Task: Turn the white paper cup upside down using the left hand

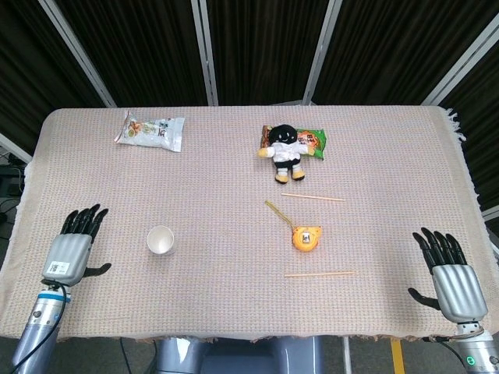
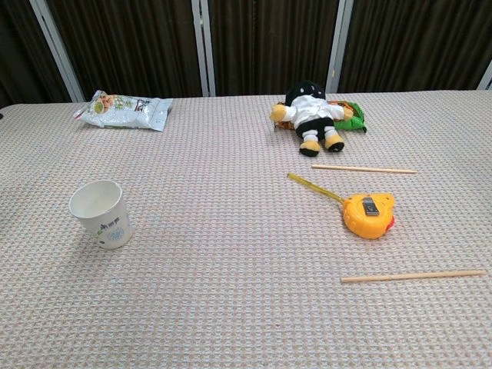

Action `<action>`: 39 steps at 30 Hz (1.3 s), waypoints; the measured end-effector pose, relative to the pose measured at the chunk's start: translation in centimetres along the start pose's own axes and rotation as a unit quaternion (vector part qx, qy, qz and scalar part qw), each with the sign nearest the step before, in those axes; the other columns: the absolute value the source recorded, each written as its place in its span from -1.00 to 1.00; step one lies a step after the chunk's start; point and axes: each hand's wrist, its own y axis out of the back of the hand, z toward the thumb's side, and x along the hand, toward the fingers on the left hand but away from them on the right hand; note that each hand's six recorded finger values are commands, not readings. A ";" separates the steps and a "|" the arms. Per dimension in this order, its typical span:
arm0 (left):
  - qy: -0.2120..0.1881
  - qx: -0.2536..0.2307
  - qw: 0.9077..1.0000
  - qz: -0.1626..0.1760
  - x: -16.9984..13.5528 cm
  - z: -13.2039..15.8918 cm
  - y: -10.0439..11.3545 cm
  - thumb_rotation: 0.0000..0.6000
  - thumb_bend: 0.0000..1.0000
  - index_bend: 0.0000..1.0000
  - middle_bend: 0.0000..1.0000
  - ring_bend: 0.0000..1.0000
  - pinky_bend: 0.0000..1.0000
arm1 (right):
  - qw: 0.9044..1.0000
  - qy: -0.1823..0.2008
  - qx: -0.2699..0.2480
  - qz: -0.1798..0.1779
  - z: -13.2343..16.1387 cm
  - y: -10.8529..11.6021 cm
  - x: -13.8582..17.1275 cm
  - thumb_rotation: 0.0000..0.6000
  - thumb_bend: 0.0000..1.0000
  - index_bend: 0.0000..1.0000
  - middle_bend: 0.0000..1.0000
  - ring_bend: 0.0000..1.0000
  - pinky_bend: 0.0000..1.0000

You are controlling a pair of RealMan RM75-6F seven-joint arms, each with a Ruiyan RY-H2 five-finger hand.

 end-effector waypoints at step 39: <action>-0.028 -0.052 0.995 -0.083 6.3 10.1 -4.1 1.00 -0.41 -0.33 -1.00 -1.00 -1.00 | 1.000 0.004 -0.010 -0.001 -0.1 0.4 0.0 1.00 -0.94 -1.00 -1.00 -1.00 -1.00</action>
